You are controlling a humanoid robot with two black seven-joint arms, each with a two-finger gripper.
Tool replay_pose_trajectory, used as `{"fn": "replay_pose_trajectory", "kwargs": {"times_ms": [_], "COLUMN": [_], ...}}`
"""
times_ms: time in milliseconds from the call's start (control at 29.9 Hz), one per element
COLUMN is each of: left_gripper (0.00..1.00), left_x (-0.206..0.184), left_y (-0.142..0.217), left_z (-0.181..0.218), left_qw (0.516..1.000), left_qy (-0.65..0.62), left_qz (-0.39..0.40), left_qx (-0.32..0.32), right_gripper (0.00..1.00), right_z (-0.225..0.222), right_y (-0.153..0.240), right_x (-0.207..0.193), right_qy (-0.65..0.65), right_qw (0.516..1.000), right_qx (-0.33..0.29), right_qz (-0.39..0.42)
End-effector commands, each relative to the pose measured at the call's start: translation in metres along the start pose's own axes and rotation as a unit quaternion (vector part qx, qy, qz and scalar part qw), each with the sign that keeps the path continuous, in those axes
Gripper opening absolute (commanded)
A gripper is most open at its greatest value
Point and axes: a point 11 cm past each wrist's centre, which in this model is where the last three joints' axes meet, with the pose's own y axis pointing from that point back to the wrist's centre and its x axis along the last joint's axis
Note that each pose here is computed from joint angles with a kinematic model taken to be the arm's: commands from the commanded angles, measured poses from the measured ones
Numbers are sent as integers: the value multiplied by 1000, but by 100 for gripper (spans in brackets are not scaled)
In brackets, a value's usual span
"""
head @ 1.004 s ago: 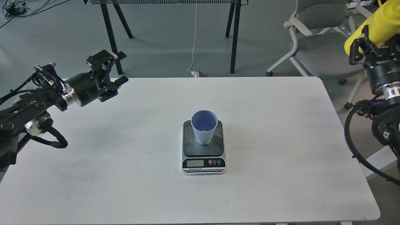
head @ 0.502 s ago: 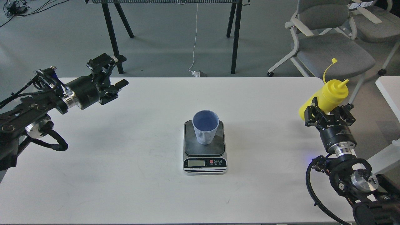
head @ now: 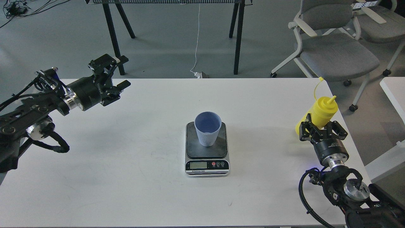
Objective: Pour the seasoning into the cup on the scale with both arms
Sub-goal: 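Turn the yellow bottle upright and lower it back onto the table, then open the right gripper and release the yellow bottle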
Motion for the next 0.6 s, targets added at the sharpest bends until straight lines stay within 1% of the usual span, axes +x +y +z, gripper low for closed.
{"fn": "replay_pose_trajectory", "kwargs": {"times_ms": [0,268,569], "left_gripper": [99,99,99], "left_x": [-1,0,-1], "left_y": [-1,0,-1], "left_z": [0,0,-1], "left_qw": [1000,1000,1000], "left_qy": [1,1,1], "left_qz": [-1,0,-1], "left_qx": [0,0,-1], "right_gripper": [2,4,17], "right_z": [8,19,15], "right_y": [-1,-3,-1], "right_x": [6,11,14], "right_qy": [-4,5,8], "right_qw": [1000,1000,1000], "right_qx": [-3,-12,-6], "right_qz": [6,9,15]}}
